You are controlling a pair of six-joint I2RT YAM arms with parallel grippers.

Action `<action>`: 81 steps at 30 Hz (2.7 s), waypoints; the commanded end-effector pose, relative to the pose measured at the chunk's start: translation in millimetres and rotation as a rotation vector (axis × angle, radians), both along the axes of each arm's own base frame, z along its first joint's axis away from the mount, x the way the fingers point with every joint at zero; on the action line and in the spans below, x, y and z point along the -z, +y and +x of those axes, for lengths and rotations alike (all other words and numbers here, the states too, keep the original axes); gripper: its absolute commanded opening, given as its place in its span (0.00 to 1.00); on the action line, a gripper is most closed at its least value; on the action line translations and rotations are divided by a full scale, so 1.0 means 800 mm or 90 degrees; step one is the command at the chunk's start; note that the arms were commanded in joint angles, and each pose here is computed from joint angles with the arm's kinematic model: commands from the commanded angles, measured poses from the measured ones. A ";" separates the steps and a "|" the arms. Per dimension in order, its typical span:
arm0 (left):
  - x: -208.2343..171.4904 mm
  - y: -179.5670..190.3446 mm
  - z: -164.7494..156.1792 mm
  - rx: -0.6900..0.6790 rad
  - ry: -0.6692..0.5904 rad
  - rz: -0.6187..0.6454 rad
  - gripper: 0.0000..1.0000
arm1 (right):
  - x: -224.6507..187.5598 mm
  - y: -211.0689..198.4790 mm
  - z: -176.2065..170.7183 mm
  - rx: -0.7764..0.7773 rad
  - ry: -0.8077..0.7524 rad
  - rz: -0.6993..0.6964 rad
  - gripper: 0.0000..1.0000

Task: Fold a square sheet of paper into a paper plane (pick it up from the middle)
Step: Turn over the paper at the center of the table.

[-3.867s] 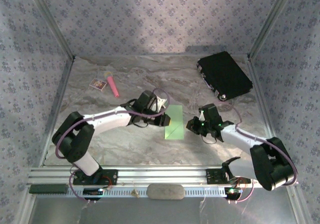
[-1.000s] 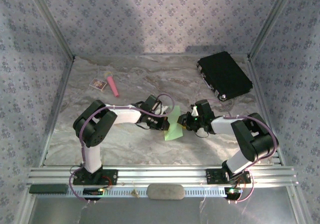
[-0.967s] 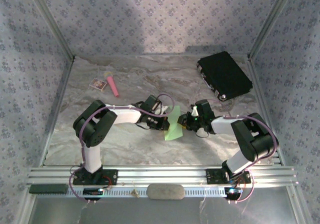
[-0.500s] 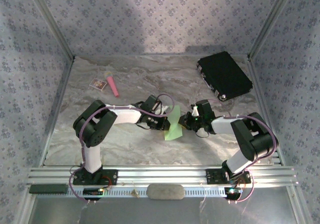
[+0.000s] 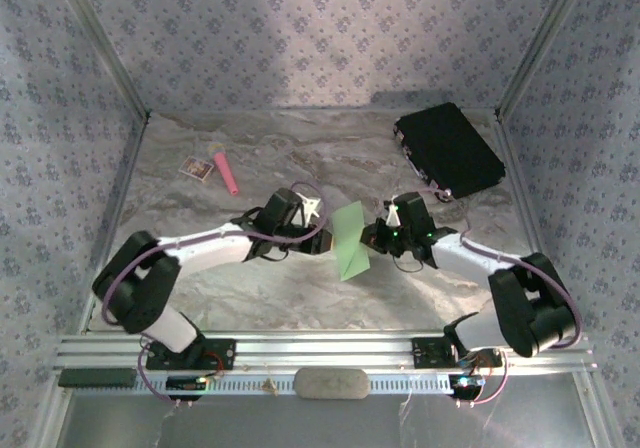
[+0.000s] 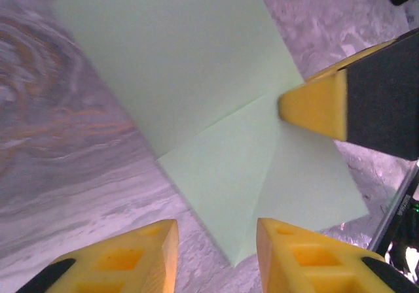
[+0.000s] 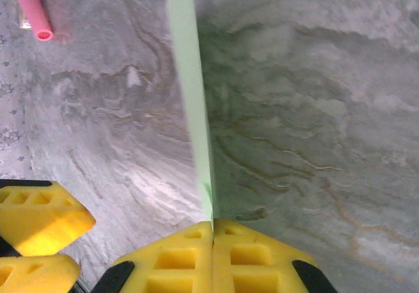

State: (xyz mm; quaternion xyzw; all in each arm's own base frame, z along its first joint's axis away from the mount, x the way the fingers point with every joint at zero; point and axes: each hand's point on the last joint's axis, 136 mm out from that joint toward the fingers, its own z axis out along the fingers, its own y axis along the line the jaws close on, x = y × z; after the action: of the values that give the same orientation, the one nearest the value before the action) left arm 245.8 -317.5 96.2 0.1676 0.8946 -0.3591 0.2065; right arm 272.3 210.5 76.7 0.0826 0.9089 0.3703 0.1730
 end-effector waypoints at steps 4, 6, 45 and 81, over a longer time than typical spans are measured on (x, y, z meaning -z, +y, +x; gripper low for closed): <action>-0.040 0.047 0.023 -0.107 -0.125 0.026 0.43 | -0.034 -0.022 -0.011 -0.017 -0.049 -0.150 0.06; -0.043 0.057 0.021 -0.115 -0.141 0.034 0.44 | -0.046 -0.026 -0.012 -0.019 -0.066 -0.178 0.06; -0.066 0.124 0.002 -0.200 -0.157 0.034 0.53 | -0.134 -0.057 -0.038 0.139 -0.065 -0.283 0.05; -0.090 0.337 -0.013 -0.606 -0.172 0.154 0.61 | 0.004 0.108 0.010 -0.179 -0.090 -0.674 0.09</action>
State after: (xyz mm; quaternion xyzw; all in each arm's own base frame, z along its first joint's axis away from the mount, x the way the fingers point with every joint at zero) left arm 238.7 -64.6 150.5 -0.1705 0.8842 -0.1183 0.4184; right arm 281.2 261.5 80.8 -0.1535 0.9479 -0.1876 0.2065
